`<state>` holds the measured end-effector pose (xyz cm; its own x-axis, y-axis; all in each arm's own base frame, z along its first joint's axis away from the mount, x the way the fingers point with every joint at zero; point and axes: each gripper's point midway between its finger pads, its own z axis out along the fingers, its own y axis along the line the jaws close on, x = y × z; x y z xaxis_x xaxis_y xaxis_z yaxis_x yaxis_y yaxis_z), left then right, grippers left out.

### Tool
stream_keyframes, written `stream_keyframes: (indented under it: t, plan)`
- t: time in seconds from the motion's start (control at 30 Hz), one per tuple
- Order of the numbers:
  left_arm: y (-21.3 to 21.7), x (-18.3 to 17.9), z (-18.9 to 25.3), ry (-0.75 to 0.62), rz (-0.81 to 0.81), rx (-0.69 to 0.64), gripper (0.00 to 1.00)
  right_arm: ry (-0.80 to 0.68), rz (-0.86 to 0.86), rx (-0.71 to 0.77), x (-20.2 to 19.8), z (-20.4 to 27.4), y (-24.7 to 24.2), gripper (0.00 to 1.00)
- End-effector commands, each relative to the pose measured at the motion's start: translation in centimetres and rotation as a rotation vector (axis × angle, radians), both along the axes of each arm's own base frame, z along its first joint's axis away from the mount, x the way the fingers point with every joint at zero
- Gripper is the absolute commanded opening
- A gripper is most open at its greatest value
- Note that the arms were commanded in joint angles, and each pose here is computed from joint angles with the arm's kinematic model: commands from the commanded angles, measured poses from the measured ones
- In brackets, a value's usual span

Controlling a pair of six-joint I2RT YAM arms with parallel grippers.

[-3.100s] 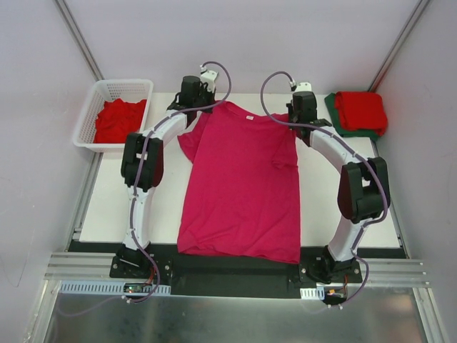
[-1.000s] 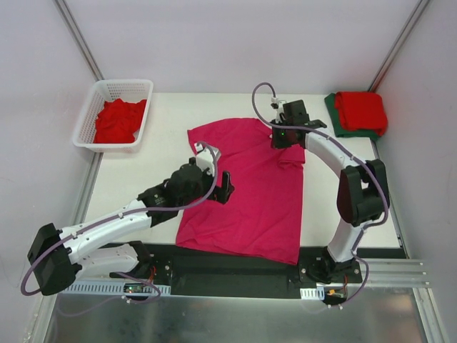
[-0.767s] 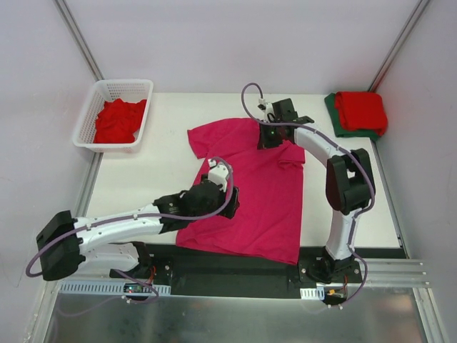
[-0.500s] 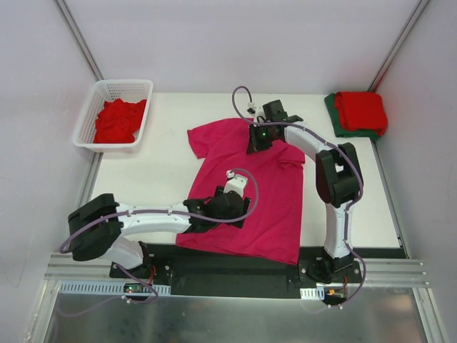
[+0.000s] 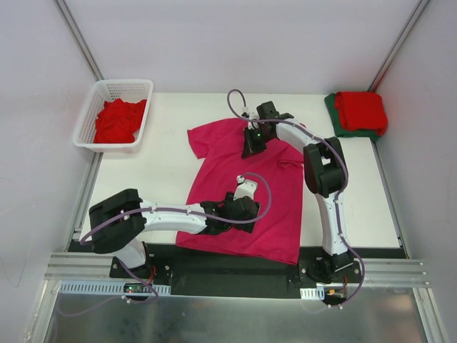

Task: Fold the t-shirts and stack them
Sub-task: Flatten out the tshirt

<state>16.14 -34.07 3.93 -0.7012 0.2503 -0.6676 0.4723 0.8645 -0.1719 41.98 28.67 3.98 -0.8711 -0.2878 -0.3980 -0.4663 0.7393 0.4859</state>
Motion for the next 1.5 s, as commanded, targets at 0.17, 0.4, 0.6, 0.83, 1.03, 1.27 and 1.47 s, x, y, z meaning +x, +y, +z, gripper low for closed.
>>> stream_keyframes:
  t: [0.17,0.4,0.6,0.83,1.03,1.27,1.47]
  plan:
    - [0.4,-1.6,-0.4,0.075,0.012,-0.015,0.66,0.024,-0.031,-0.106,0.4,-1.4,-1.4,0.01]
    - [1.6,-2.9,-1.6,0.147,0.033,-0.006,0.66,0.012,-0.061,-0.198,0.7,-2.1,-3.2,0.02]
    - [3.5,-4.1,-2.1,0.213,0.087,-0.038,0.67,0.002,-0.097,-0.252,1.2,-2.3,-4.8,0.02]
    - [6.6,-4.1,-0.9,0.244,0.165,-0.118,0.66,0.004,-0.163,-0.319,1.6,-2.5,-7.2,0.01]
    - [10.7,-2.6,0.5,0.212,0.254,-0.144,0.66,0.019,-0.225,-0.396,1.5,-2.9,-9.9,0.01]
    - [13.9,0.2,2.4,0.140,0.303,-0.116,0.66,0.052,-0.298,-0.439,0.3,-2.7,-12.1,0.01]
    - [13.5,1.8,3.1,0.127,0.311,-0.099,0.65,0.063,-0.306,-0.432,-0.2,-2.5,-12.2,0.01]
